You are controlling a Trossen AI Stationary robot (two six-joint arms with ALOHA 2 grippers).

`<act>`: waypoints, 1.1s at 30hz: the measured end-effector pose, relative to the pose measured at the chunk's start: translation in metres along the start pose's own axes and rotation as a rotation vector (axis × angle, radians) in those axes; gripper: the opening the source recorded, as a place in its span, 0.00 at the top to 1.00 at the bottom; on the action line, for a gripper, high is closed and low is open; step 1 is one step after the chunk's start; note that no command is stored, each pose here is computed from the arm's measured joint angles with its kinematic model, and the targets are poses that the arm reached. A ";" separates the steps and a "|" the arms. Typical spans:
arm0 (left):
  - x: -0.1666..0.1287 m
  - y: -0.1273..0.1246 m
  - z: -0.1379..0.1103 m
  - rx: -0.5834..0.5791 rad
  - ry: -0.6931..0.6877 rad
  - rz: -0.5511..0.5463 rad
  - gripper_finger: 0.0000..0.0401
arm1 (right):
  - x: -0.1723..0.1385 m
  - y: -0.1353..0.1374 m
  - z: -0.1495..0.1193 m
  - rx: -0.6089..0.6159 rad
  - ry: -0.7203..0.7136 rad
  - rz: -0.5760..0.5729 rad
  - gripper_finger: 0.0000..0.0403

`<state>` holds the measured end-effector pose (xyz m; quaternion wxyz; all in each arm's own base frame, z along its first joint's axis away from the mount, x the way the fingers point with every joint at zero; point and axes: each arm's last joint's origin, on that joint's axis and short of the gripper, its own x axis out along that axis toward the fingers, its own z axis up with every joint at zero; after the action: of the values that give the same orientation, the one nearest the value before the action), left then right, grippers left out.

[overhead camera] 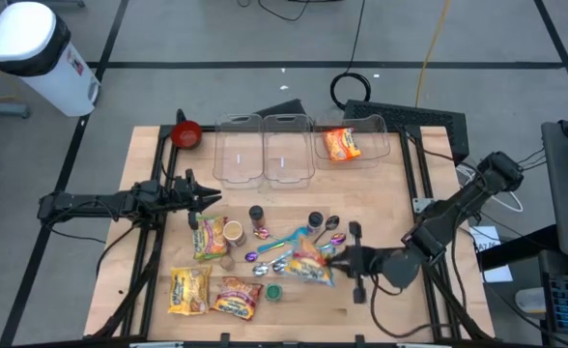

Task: Pick & Place Food Item
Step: Put the blue noodle pack into the right transparent bin

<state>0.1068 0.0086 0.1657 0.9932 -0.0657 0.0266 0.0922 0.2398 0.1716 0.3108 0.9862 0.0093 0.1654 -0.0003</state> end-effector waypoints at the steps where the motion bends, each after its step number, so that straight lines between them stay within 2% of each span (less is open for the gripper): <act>1: 0.000 0.000 0.000 0.000 0.000 0.000 0.80 | 0.002 -0.004 -0.002 0.002 -0.006 -0.012 1.00; 11: 0.000 0.000 0.000 0.000 0.000 0.000 0.80 | 0.013 -0.076 -0.019 0.106 -0.125 -0.195 1.00; 23: 0.000 0.000 0.000 0.000 -0.001 0.000 0.80 | -0.008 -0.179 -0.047 0.129 -0.316 -0.561 1.00; 33: 0.000 0.000 0.000 0.000 0.000 0.000 0.80 | -0.032 -0.242 -0.077 0.053 -0.246 -0.901 1.00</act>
<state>0.1068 0.0086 0.1658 0.9932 -0.0657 0.0265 0.0924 0.1838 -0.0691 0.2436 0.8995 -0.0384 0.0346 -0.4339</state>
